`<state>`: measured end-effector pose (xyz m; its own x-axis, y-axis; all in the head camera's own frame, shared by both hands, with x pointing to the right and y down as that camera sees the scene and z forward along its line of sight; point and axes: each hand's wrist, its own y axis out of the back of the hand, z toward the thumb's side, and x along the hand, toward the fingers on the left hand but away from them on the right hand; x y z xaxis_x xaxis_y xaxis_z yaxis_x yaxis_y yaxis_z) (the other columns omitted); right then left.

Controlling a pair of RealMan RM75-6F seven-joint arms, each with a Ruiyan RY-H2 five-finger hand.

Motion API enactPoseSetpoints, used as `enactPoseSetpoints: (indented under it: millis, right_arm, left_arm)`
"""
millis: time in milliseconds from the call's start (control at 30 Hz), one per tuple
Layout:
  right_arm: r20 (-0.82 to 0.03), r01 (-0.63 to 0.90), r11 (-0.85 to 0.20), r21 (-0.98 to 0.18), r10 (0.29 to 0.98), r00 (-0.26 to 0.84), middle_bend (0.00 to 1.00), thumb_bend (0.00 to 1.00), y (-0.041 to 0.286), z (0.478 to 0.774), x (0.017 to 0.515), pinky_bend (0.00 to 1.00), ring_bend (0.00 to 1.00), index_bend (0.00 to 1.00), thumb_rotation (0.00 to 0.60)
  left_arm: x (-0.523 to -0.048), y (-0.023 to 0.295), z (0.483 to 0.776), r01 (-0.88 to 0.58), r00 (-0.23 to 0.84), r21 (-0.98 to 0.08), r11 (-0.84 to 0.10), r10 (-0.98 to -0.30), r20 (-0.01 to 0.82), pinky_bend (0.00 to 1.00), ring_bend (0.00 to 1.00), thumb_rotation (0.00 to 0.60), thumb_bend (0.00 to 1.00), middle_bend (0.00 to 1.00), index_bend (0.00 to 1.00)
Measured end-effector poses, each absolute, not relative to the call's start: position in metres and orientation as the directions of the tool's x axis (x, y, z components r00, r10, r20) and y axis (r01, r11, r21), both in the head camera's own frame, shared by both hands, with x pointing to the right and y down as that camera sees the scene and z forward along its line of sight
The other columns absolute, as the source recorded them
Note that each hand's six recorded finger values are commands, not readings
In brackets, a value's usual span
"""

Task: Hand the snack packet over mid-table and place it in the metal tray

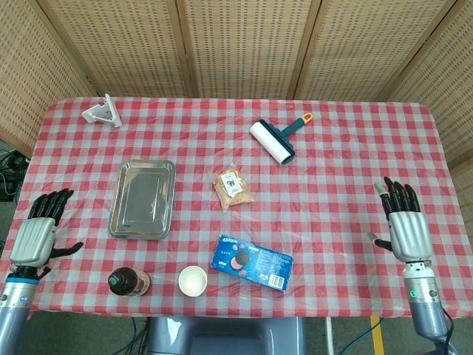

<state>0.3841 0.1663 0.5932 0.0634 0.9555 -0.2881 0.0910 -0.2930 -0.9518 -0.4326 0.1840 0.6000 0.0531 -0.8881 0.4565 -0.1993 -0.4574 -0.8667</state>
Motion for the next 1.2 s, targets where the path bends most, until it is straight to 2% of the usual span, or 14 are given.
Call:
enactPoseSetpoints:
  millis: [233, 367, 733, 967, 1200]
  right_arm:
    - [-0.279, 0.125, -0.285, -0.95, 0.958, 0.063, 0.0, 0.08, 0.166, 0.589, 0.392, 0.0, 0.0, 0.0, 0.6]
    - [-0.267, 0.151, -0.273, -0.95, 0.962, 0.057, 0.0, 0.08, 0.164, 0.585, 0.397, 0.0, 0.0, 0.0, 0.6]
    - [-0.267, 0.196, -0.272, -0.942, 0.962, 0.052, 0.0, 0.08, 0.16, 0.582, 0.404, 0.0, 0.0, 0.0, 0.6]
    - [-0.257, 0.228, -0.26, -0.938, 0.965, 0.042, 0.0, 0.08, 0.157, 0.58, 0.411, 0.0, 0.0, 0.0, 0.6]
    - [-0.258, 0.264, -0.253, -0.931, 0.966, 0.016, 0.0, 0.08, 0.155, 0.576, 0.423, 0.0, 0.0, 0.0, 0.6]
  left_arm:
    - [-0.424, 0.159, 0.584, -0.186, 0.087, -0.879, -0.439, -0.898, 0.431, 0.0, 0.0, 0.6, 0.01, 0.0, 0.0]
    - [-0.413, 0.129, 0.575, -0.163, 0.117, -0.89, -0.426, -0.904, 0.411, 0.0, 0.0, 0.6, 0.01, 0.0, 0.0]
    - [-0.353, 0.037, 0.575, -0.148, 0.221, -0.851, -0.504, -0.855, 0.469, 0.0, 0.0, 0.6, 0.02, 0.0, 0.0]
    - [-0.29, -0.007, 0.594, -0.129, 0.277, -0.822, -0.555, -0.816, 0.508, 0.0, 0.0, 0.6, 0.02, 0.0, 0.0]
    - [-0.212, -0.024, 0.627, -0.03, 0.343, -0.784, -0.62, -0.743, 0.574, 0.0, 0.0, 0.6, 0.02, 0.0, 0.0]
